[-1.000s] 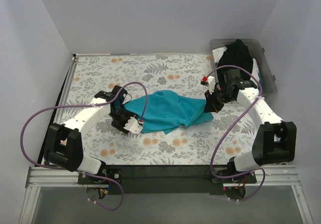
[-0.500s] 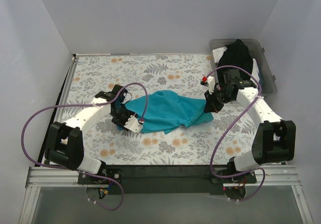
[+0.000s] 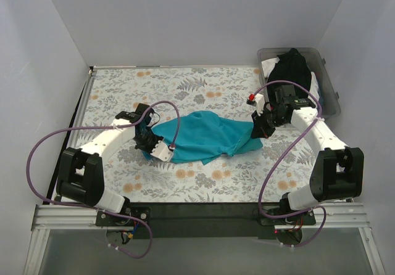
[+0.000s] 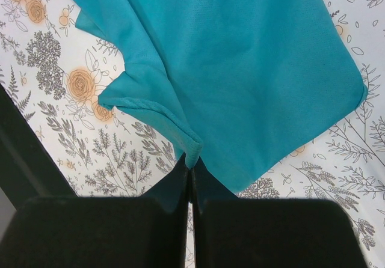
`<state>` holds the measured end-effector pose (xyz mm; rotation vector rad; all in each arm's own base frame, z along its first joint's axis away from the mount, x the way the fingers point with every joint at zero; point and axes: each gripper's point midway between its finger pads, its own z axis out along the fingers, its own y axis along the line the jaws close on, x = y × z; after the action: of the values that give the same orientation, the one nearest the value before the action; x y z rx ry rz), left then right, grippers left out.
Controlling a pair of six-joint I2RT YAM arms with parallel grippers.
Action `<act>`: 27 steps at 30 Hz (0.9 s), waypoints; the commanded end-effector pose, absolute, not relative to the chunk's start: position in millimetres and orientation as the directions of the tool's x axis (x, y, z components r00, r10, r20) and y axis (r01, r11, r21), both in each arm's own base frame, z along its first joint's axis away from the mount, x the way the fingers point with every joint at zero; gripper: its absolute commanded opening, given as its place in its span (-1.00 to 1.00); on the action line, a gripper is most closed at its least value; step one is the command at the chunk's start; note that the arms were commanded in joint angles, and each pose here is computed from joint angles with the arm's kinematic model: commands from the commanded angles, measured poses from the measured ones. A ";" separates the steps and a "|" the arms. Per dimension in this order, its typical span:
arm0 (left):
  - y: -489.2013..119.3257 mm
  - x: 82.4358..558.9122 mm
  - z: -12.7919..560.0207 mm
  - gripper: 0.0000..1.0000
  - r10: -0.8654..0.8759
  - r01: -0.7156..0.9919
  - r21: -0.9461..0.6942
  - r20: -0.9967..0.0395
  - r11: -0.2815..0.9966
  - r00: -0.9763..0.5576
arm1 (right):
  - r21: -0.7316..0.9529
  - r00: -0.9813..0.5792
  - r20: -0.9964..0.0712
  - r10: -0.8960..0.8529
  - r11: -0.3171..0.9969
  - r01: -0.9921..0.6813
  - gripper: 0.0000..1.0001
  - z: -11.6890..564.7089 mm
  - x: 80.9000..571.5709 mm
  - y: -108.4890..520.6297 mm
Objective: Fold and stack the t-shirts
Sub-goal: Flatten the tshirt out
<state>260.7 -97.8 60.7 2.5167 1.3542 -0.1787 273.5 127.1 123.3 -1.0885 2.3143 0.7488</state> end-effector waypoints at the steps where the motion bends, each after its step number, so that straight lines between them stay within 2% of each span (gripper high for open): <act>1: -103.6 272.1 84.4 -0.94 0.822 0.860 0.260 -0.269 -0.440 0.502 | 0.252 -0.552 -0.640 -0.535 0.533 -0.808 -0.97 133.8 281.9 129.7; 3: -107.4 281.8 100.3 -1.00 0.849 0.890 0.297 -0.302 -0.348 0.433 | 0.224 -0.532 -0.661 -0.529 0.538 -0.813 -0.97 146.0 289.5 130.3; 4: -111.8 284.3 108.8 -1.00 0.871 0.929 0.287 -0.362 -0.234 0.331 | 0.214 -0.524 -0.669 -0.526 0.539 -0.815 -0.97 151.6 292.3 131.0; 6: -116.1 305.7 140.9 -1.00 0.870 0.943 0.319 -0.432 -0.098 0.236 | 0.154 -0.480 -0.706 -0.521 0.548 -0.822 -0.97 174.1 304.6 130.3; 7: -120.5 311.8 153.2 -1.00 0.852 0.952 0.304 -0.492 -0.025 0.180 | 0.135 -0.469 -0.718 -0.515 0.557 -0.819 -0.97 183.3 309.0 129.7; 8: -115.0 319.4 159.4 -1.00 0.836 0.964 0.248 -0.546 0.097 0.057 | 0.102 -0.444 -0.734 -0.514 0.563 -0.820 -0.97 195.9 314.3 129.3; 10: -113.5 340.5 203.2 -1.00 0.786 0.944 0.255 -0.618 0.211 -0.009 | 0.026 -0.379 -0.777 -0.503 0.576 -0.817 -0.97 231.1 329.9 128.4; 11: -109.4 347.3 215.3 -1.00 0.731 0.930 0.198 -0.675 0.309 -0.099 | -0.004 -0.358 -0.789 -0.500 0.587 -0.809 -0.97 244.3 334.9 126.6; 16: -95.3 369.9 297.0 -1.00 0.557 0.825 0.199 -0.815 0.529 -0.161 | -0.168 -0.212 -0.852 -0.478 0.634 -0.754 -0.97 326.0 354.4 117.6; 19: -81.5 362.2 336.3 -1.00 0.457 0.749 0.174 -0.869 0.640 -0.189 | -0.267 -0.118 -0.875 -0.469 0.673 -0.689 -0.97 377.9 351.0 106.4; 24: -65.0 328.3 404.0 -1.00 0.316 0.558 0.192 -0.939 0.807 -0.134 | -0.379 0.031 -0.899 -0.437 0.741 -0.555 -0.97 454.7 312.1 88.7; 27: -60.7 309.1 429.9 -1.00 0.255 0.483 0.182 -0.963 0.856 -0.088 | -0.422 0.122 -0.902 -0.415 0.783 -0.457 -0.97 492.7 294.2 78.3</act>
<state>331.1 -64.0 383.8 0.7624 1.7733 -0.2223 311.3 93.5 439.0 -0.8568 1.6199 0.1357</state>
